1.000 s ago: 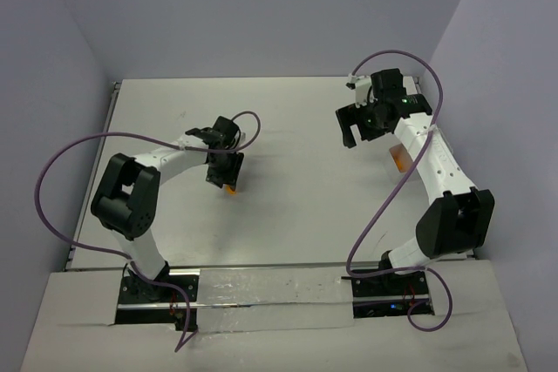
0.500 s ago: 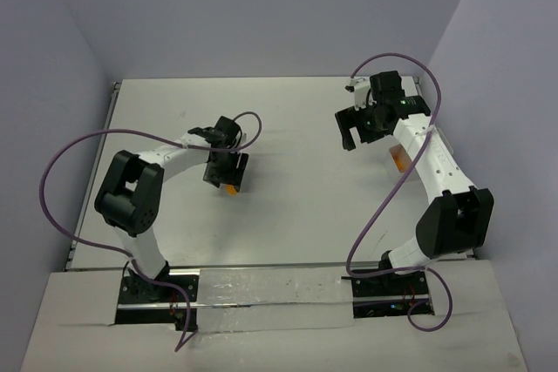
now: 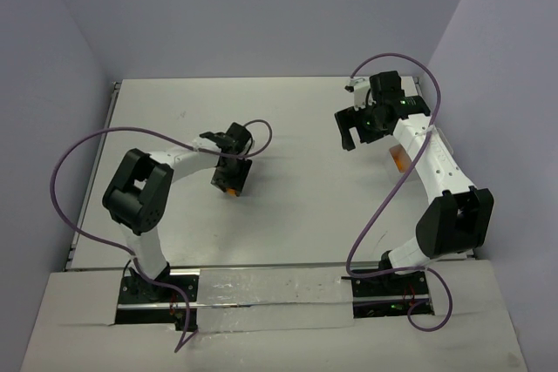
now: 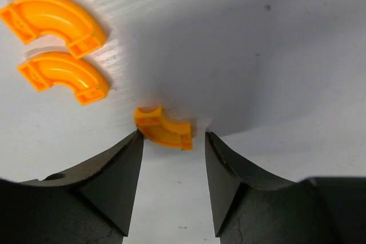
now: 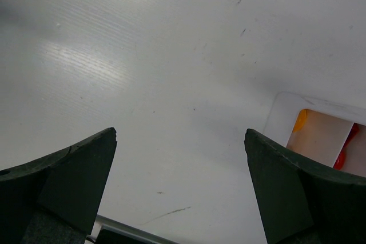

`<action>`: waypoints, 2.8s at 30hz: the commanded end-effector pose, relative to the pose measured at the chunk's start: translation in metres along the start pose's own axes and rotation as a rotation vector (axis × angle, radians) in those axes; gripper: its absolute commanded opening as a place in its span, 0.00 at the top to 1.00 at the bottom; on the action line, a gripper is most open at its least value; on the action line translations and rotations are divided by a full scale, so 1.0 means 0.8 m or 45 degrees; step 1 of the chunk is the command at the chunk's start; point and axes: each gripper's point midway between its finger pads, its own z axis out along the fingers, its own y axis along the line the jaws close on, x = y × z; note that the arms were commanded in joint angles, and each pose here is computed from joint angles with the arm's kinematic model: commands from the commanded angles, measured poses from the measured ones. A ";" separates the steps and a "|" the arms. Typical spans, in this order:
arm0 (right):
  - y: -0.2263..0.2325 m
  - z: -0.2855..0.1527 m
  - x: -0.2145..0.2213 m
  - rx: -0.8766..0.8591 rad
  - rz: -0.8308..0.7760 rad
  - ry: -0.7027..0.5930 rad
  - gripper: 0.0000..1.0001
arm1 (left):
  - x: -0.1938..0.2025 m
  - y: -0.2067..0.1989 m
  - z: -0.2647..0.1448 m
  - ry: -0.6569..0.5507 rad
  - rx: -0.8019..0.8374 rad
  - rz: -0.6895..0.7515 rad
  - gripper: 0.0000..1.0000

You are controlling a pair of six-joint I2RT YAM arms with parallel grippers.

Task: Sort the legos into containers by color

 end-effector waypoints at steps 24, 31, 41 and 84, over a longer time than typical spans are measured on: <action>0.008 0.003 -0.010 -0.021 -0.008 -0.045 0.00 | -0.019 -0.023 0.017 -0.042 -0.027 0.107 0.64; 0.017 0.005 -0.012 -0.061 0.001 -0.051 0.00 | -0.026 -0.026 0.001 -0.064 -0.004 0.107 0.80; 0.071 -0.011 -0.029 -0.327 -0.013 -0.132 0.00 | -0.104 -0.056 -0.087 -0.312 0.118 0.008 0.91; 0.232 -0.021 -0.154 -0.690 0.116 -0.498 0.50 | -0.204 -0.152 -0.265 -0.611 0.861 -0.432 1.00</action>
